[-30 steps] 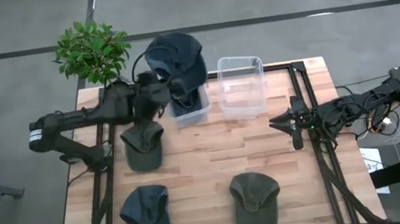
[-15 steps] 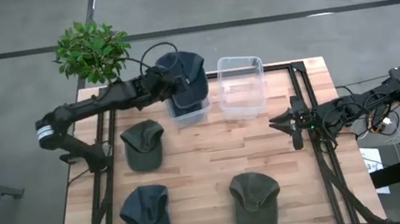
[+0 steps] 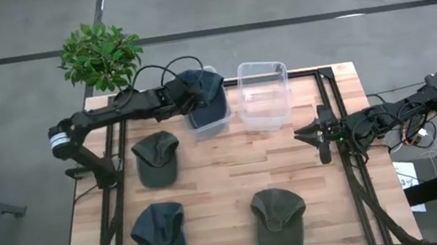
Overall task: Pick & Place hat
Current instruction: Put the top blue cap into the left transparent bin
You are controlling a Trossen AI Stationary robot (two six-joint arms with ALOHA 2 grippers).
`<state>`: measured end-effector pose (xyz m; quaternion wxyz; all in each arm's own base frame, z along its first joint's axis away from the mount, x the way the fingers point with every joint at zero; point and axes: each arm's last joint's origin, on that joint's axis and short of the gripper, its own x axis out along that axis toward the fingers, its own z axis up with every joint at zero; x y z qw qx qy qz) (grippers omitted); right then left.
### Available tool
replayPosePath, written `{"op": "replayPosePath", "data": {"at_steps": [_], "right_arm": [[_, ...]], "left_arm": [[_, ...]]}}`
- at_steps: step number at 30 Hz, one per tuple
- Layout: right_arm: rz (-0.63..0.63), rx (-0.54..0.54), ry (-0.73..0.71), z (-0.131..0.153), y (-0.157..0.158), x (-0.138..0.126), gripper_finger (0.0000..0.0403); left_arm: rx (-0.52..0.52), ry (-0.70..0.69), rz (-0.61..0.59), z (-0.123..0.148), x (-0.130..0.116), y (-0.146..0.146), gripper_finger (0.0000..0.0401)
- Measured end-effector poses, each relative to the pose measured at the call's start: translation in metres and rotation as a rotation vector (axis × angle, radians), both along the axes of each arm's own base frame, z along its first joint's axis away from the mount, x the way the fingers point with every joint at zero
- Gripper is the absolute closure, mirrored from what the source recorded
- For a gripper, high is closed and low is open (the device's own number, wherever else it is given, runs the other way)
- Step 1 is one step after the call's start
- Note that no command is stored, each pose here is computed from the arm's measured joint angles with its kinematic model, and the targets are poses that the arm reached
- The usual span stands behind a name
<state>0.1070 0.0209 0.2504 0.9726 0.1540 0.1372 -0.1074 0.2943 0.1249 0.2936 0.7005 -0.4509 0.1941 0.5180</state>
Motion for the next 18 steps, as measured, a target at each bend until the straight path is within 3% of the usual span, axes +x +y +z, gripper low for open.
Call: {"op": "replayPosePath", "data": {"at_steps": [18], "right_arm": [[0.0, 0.0, -0.001, 0.0001, 0.0, 0.0, 0.0317]], "left_arm": [[-0.011, 0.01, -0.004, -0.0043, 0.0027, 0.0007, 0.0379]]}}
